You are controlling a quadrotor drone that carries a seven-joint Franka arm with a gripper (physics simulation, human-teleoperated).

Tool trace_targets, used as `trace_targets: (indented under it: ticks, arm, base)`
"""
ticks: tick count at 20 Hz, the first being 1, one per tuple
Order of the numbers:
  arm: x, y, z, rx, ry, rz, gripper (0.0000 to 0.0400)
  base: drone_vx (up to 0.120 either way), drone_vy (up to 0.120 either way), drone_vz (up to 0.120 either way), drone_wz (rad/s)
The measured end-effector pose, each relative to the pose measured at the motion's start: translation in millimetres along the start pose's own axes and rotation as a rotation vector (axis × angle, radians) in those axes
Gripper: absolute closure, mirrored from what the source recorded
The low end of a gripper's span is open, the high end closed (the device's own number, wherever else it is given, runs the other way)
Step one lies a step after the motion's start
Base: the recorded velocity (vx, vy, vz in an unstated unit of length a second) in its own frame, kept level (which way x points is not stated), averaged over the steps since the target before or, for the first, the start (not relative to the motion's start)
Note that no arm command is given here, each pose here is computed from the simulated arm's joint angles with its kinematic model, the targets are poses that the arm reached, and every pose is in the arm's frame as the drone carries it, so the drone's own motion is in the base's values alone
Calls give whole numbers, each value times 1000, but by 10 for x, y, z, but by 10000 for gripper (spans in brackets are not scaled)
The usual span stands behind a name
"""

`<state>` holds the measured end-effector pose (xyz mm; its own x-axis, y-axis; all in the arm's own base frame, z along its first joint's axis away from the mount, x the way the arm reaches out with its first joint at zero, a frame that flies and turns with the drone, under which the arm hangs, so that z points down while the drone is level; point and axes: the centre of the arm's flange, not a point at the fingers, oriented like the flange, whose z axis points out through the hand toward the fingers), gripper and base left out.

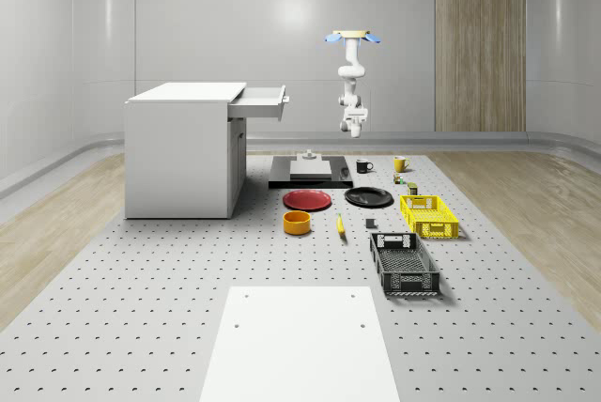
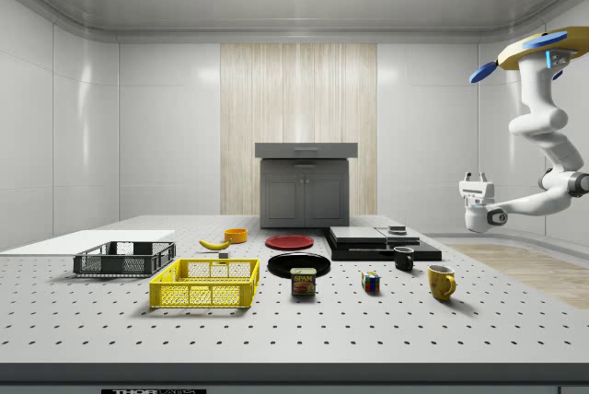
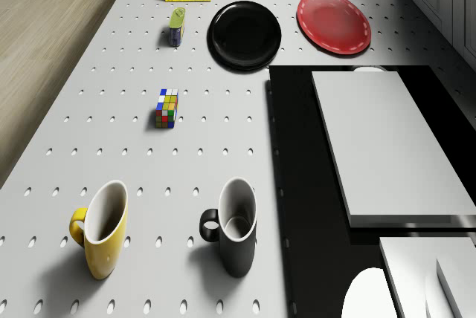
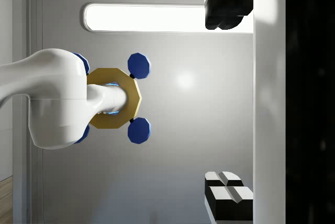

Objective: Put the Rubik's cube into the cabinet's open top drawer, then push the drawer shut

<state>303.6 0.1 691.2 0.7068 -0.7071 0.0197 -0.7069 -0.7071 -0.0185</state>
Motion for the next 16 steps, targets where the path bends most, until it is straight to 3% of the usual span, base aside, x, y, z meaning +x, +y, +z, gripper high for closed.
trace_targets:
  ticks: [16]
  arm:
    - [-16, 0, -2, 1, 17, 0, 0]
  base:
    - [0, 0, 0, 0]
